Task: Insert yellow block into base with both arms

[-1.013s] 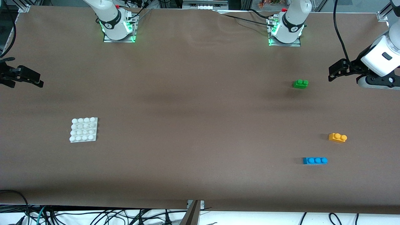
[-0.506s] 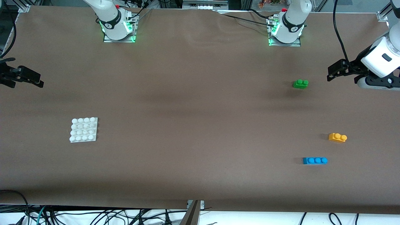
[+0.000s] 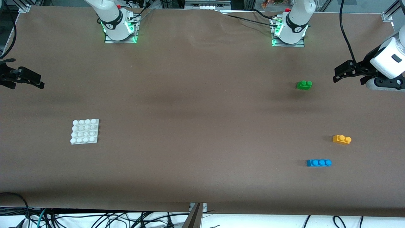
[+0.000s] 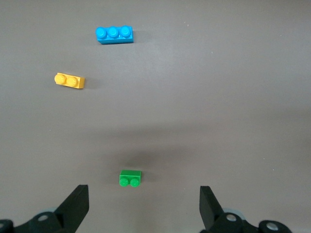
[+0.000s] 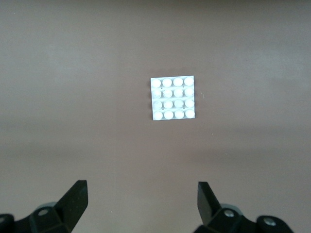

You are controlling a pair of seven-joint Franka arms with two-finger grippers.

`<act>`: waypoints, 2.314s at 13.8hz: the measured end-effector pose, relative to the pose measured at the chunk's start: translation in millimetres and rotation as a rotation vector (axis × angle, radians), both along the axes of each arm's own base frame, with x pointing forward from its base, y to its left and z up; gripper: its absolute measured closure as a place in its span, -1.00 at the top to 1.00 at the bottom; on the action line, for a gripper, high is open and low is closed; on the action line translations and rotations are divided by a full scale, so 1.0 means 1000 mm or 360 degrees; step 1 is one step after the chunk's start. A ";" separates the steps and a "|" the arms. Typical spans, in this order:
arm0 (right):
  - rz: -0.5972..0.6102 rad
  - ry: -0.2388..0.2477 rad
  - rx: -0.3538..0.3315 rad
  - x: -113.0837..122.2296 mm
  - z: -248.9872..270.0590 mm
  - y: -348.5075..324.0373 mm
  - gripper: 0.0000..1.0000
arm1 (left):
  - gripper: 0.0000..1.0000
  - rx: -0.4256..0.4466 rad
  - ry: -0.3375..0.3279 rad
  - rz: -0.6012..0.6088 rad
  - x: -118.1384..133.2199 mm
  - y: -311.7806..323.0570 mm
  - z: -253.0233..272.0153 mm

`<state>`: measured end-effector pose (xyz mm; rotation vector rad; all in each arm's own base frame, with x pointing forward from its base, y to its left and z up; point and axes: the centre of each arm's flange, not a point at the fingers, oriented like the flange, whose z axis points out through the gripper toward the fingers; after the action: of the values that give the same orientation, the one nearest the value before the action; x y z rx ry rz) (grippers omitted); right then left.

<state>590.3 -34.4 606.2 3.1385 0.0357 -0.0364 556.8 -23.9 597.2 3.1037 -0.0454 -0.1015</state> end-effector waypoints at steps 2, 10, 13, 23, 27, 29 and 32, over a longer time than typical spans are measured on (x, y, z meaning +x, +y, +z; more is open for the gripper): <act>0.0000 0.0000 0.0000 0.000 0.000 0.000 1.00 | 1.00 0.0000 0.0000 0.0000 0.000 0.000 0.000; 0.0000 0.0000 0.0000 0.000 0.000 0.000 1.00 | 1.00 0.0000 0.0006 -0.0001 -0.001 0.000 0.001; 0.0000 0.0000 0.0000 0.000 0.000 0.000 1.00 | 1.00 0.0000 0.0006 -0.0001 -0.001 0.000 0.001; -0.0040 0.0079 -0.0023 0.011 -0.029 -0.014 1.00 | 1.00 0.0000 0.0005 -0.0005 -0.001 -0.002 0.001; -0.0127 0.0171 -0.0052 0.028 -0.077 -0.047 1.00 | 1.00 0.0000 0.0007 -0.0005 -0.001 -0.002 0.001; -0.0157 0.0184 -0.0066 0.038 -0.101 -0.059 1.00 | 1.00 0.0000 0.0007 -0.0005 -0.001 -0.002 0.001; -0.0177 0.0198 -0.0091 0.060 -0.158 -0.072 1.00 | 1.00 0.0000 0.0008 -0.0006 -0.001 -0.002 0.001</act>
<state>650.4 -106.1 448.5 3.0732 -0.1372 -0.2284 555.3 -25.7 597.9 3.1036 -0.0506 -0.1092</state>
